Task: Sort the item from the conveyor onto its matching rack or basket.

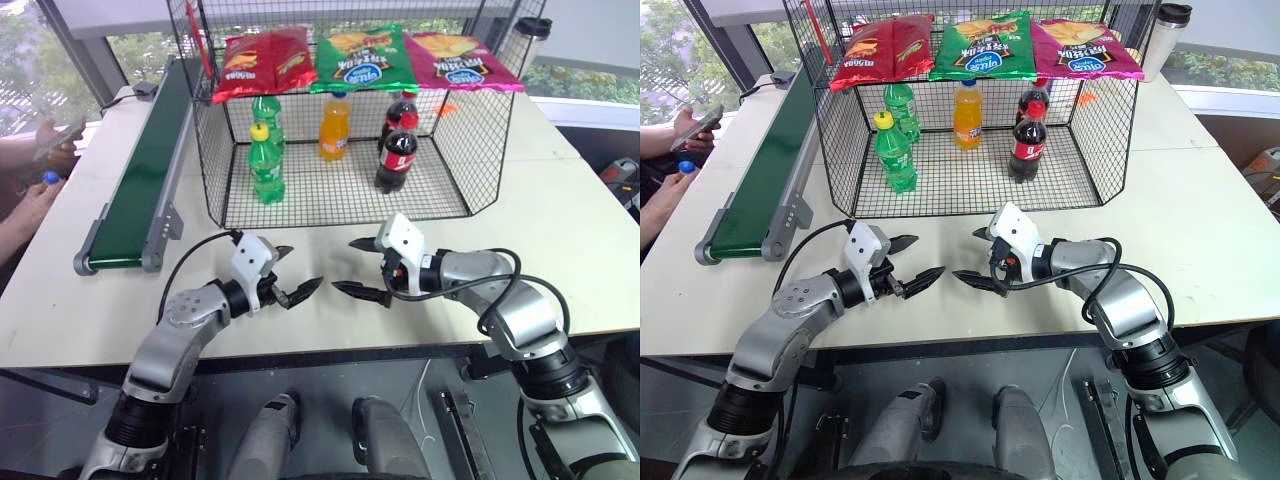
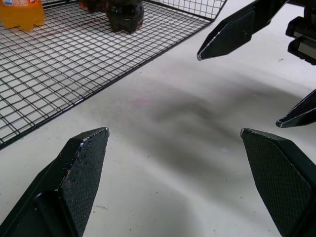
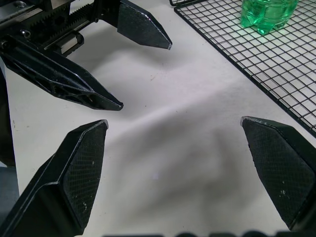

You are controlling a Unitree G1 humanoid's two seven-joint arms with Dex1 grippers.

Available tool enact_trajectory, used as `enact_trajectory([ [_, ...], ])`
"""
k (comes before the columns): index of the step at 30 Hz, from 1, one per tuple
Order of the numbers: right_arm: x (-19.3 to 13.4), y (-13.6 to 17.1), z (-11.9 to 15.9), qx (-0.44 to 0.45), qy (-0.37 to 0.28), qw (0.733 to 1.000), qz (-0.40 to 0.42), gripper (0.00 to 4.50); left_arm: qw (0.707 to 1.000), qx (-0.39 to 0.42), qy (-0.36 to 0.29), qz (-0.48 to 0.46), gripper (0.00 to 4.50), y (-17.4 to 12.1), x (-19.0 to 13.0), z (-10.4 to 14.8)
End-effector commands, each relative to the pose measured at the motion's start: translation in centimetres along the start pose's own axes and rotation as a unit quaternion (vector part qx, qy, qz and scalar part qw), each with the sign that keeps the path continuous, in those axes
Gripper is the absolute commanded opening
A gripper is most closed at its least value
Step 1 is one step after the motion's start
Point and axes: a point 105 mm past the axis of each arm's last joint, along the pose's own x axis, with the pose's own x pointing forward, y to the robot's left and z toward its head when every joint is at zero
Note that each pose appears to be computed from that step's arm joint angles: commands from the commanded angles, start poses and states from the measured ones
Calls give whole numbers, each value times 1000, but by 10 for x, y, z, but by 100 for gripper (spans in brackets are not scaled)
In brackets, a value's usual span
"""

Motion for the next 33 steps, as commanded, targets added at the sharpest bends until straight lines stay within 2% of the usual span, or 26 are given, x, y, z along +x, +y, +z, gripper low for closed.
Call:
enact_trajectory([
  [1, -4, 1, 16, -24, -27, 999, -2, 448, 1000, 14, -21, -4, 450, 0, 0, 11],
  [33, -3, 4, 21, -27, -42, 999, 10, 448, 1000, 14, -15, -1, 450, 0, 1, 9],
])
